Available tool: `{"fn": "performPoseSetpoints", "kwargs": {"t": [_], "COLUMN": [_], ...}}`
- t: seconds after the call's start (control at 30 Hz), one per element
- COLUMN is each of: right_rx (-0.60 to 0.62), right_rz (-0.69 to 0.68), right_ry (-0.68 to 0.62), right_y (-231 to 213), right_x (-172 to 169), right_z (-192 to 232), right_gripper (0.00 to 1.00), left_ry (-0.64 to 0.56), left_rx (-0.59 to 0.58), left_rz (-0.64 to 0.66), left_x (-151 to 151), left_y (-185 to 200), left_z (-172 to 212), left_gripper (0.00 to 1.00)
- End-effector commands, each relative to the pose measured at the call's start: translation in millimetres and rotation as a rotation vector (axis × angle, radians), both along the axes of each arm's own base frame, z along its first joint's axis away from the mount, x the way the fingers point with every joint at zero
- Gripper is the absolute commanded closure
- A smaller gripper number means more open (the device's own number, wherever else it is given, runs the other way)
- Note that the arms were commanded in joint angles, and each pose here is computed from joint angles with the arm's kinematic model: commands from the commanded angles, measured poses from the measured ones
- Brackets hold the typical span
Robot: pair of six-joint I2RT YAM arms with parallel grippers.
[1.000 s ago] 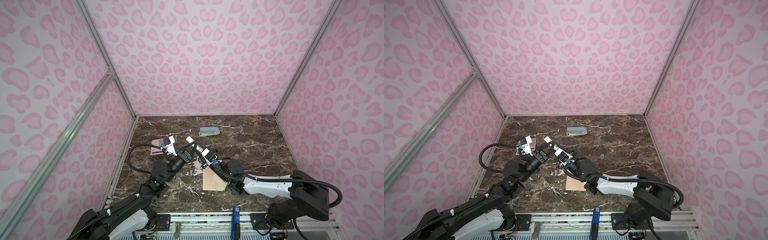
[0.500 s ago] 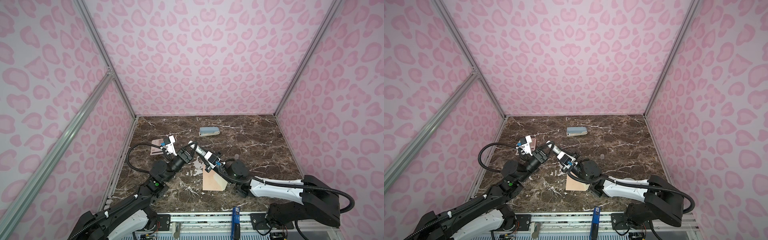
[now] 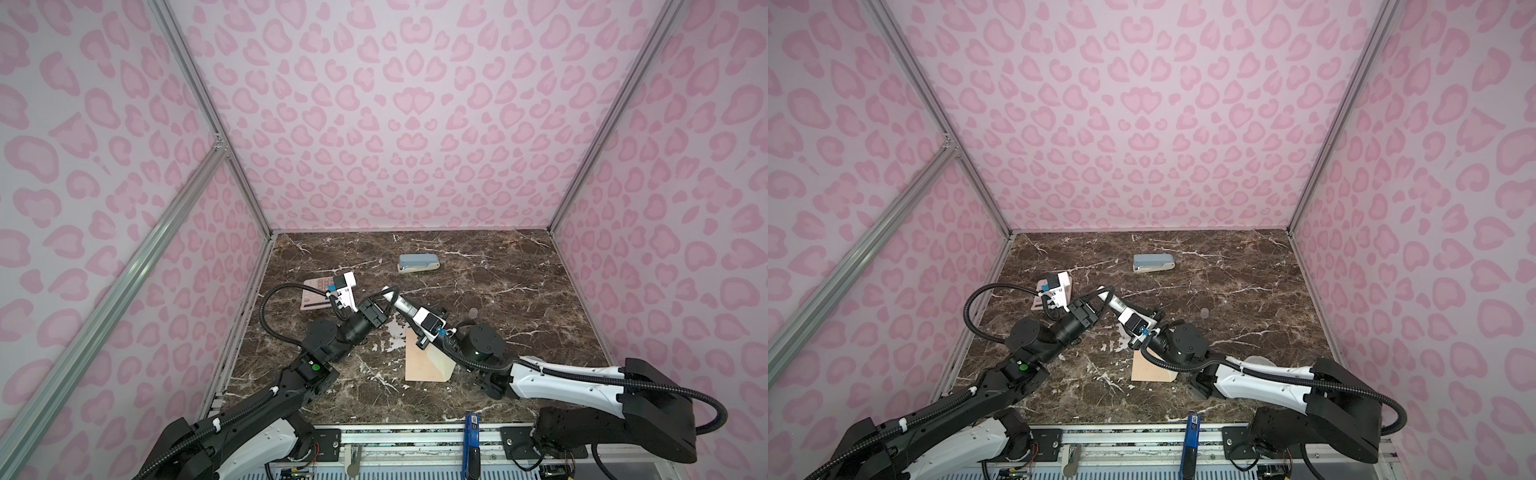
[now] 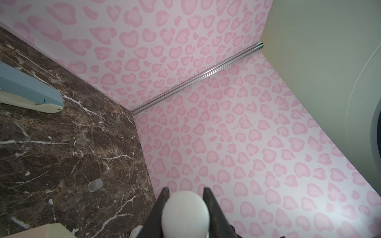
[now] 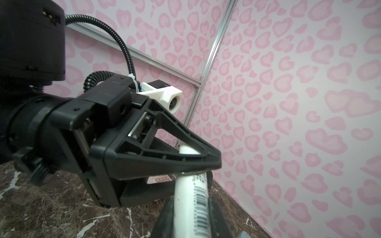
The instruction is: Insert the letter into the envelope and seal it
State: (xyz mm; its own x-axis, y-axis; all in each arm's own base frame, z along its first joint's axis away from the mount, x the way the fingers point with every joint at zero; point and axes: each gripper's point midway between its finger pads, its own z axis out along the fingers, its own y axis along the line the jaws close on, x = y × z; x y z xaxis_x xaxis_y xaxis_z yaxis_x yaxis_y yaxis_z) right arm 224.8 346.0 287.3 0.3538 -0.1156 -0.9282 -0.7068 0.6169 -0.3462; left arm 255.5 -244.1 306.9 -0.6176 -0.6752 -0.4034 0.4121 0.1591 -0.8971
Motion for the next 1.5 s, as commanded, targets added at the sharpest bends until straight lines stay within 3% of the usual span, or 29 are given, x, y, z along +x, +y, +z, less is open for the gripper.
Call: {"fn": "performPoseSetpoints", "kwargs": {"t": [0.0,0.17,0.4,0.7,1.1,1.3,1.47], "right_rx": [-0.052,-0.045,-0.017,0.027,0.054,0.07,0.075], "right_rz": [-0.005,-0.018,-0.03,-0.056,-0.046,-0.03,0.003], "right_ry": [0.027,0.032,0.004,-0.006,-0.008,-0.003,0.005], "right_y": [-4.2,-9.4,-7.7,-0.5,4.3,2.2,3.3], "right_x": [-1.3,-1.5,1.5,20.6,27.8,27.7,22.9], "right_z": [-17.9,-21.1,-10.0,0.2,6.7,10.4,13.0], "right_gripper": [0.58,0.49,0.49,0.65,0.71,0.83,0.75], "left_ry": [-0.021,-0.006,0.003,0.014,0.033,0.037,0.042], "left_rx": [-0.065,-0.088,-0.091,-0.093,-0.096,-0.092,-0.076], "left_rz": [0.042,0.015,-0.018,-0.056,-0.09,-0.099,-0.095], "left_x": [4.7,6.0,7.1,7.6,9.1,9.2,9.5], "left_y": [9.0,3.3,-4.4,-12.9,-21.0,-23.1,-23.1], "left_z": [13.5,11.7,10.1,8.6,0.8,-1.6,-3.7], "left_gripper": [0.81,0.81,0.81,0.8,0.8,0.79,0.78]}}
